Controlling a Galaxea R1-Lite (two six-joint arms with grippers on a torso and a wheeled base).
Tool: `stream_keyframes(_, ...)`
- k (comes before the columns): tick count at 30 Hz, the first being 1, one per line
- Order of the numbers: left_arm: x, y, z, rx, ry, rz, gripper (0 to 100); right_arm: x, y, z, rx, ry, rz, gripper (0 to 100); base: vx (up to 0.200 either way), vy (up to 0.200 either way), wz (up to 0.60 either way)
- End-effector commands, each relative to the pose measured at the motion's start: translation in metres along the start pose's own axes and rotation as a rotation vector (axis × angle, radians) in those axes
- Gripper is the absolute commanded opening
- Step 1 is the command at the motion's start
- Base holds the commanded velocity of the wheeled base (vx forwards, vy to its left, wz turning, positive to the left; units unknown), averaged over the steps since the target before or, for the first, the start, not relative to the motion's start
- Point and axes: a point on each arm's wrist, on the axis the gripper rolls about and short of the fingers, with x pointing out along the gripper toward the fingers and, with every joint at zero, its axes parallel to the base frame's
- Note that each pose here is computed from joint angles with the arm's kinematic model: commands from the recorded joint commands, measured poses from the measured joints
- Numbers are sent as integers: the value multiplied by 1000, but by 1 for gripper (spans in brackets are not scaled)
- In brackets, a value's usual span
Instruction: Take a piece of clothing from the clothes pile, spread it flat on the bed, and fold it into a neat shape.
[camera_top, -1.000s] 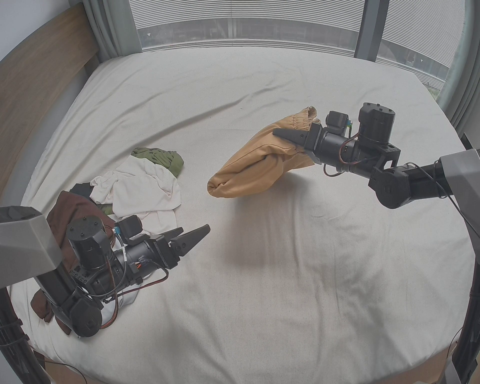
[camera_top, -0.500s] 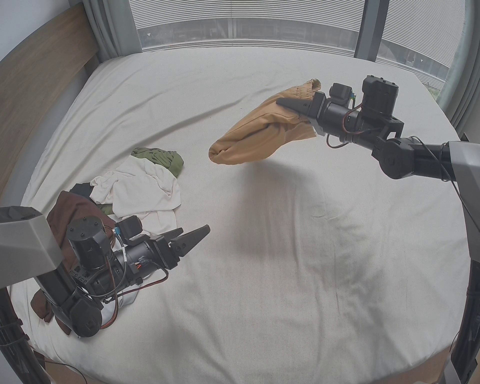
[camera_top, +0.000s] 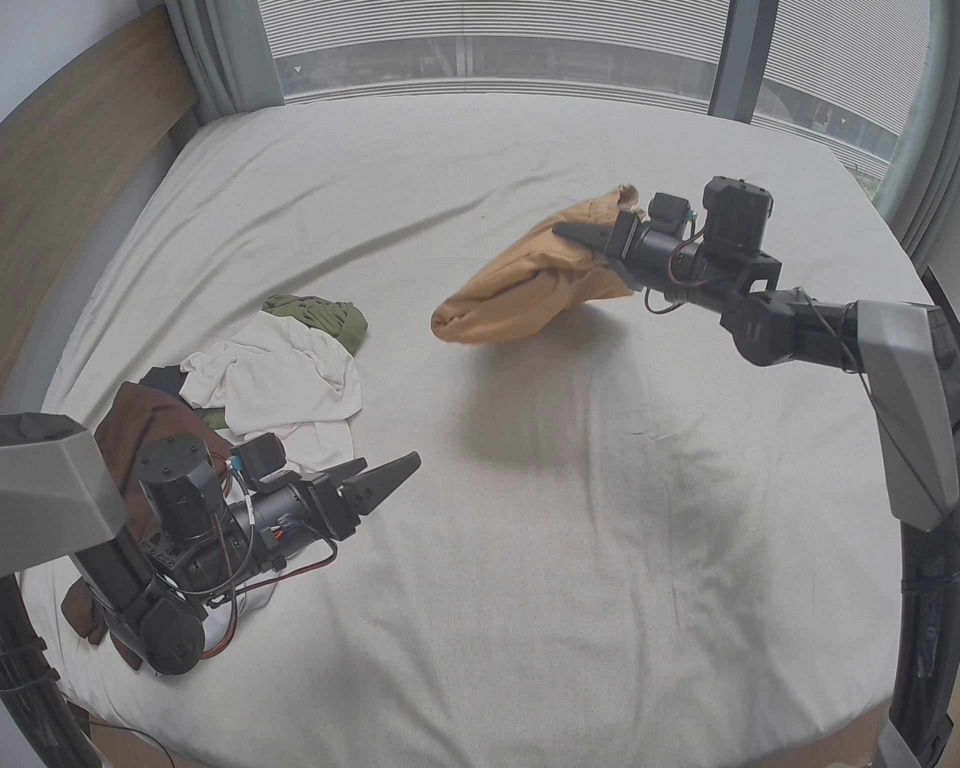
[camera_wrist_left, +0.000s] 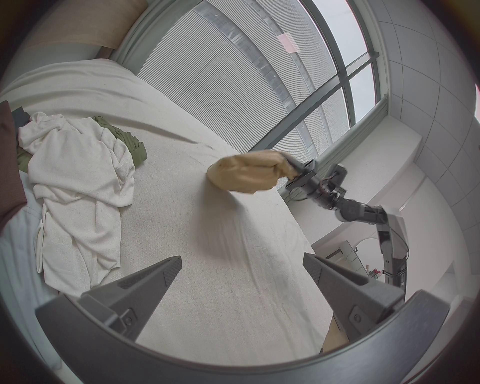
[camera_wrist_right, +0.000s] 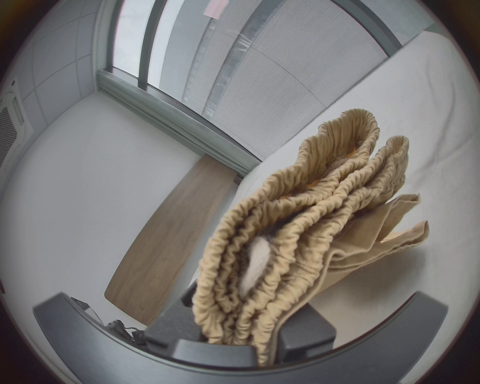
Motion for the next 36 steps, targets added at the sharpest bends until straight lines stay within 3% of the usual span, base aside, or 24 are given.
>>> stream_keyframes(1,0,1,-1,-2,2,3,100,14,-34,-34,41,45,-43,0,0,0,0)
stream_keyframes(4,-1,0,-1,-4,5,4,100,4,-15,-19,8,21,-27,0,0,0,0)
stream_keyframes(9,-1,0,-1,-3,4,3,100,-10,-14,-35,16,86,-72,0,0,0,0)
stream_keyframes(16,-1,0,-2,-4,8,2,100,-27,-31,-61,25,148,-185,0,0,0,0)
stream_keyframes(24,-1,0,-3,-4,10,3,100,-28,-47,-84,29,130,-244,0,0,0,0)
stream_keyframes(36,-1,-2,-1,0,5,-5,100,-41,-59,-113,50,180,-348,0,0,0,0)
